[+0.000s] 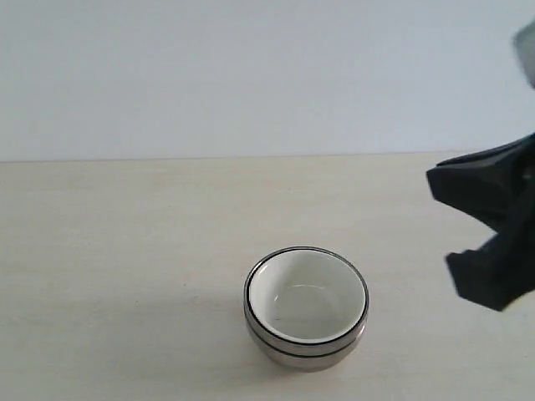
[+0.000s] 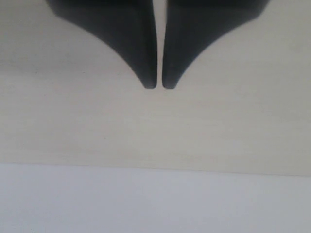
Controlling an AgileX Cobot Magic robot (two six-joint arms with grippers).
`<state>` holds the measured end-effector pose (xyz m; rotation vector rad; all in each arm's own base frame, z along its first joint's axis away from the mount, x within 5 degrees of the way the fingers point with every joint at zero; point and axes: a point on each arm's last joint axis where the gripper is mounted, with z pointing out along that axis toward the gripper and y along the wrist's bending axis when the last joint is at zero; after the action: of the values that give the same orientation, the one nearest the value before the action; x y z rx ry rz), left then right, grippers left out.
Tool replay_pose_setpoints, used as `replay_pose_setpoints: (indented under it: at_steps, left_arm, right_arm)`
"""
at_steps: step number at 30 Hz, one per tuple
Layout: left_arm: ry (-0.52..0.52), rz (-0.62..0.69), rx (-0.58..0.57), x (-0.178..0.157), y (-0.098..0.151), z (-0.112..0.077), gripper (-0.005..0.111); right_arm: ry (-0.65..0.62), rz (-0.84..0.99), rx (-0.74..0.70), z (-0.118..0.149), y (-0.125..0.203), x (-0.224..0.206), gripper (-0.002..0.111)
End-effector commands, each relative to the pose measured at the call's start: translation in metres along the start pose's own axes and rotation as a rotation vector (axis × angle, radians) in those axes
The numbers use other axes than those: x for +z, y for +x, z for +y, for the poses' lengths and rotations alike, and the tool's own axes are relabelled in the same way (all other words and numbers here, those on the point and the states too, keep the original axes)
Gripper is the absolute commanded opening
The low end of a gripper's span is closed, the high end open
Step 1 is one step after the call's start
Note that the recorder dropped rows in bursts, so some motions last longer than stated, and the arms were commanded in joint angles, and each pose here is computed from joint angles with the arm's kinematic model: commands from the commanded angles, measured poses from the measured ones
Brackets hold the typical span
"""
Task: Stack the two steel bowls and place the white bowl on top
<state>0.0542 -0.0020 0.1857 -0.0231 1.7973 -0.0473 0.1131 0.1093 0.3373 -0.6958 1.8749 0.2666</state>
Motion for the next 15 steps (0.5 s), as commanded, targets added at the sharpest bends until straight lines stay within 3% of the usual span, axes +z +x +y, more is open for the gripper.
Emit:
replay_pose_setpoints:
  at_steps: [1, 15]
  left_arm:
    - [0.005, -0.007, -0.004, 0.000, 0.000, 0.000, 0.004]
    - [0.005, -0.007, -0.004, 0.000, 0.000, 0.000, 0.004]
  right_arm:
    - [-0.001, -0.105, 0.031, -0.014, 0.011, -0.032, 0.000]
    - [-0.005, -0.550, 0.206, -0.057, 0.062, -0.132, 0.000]
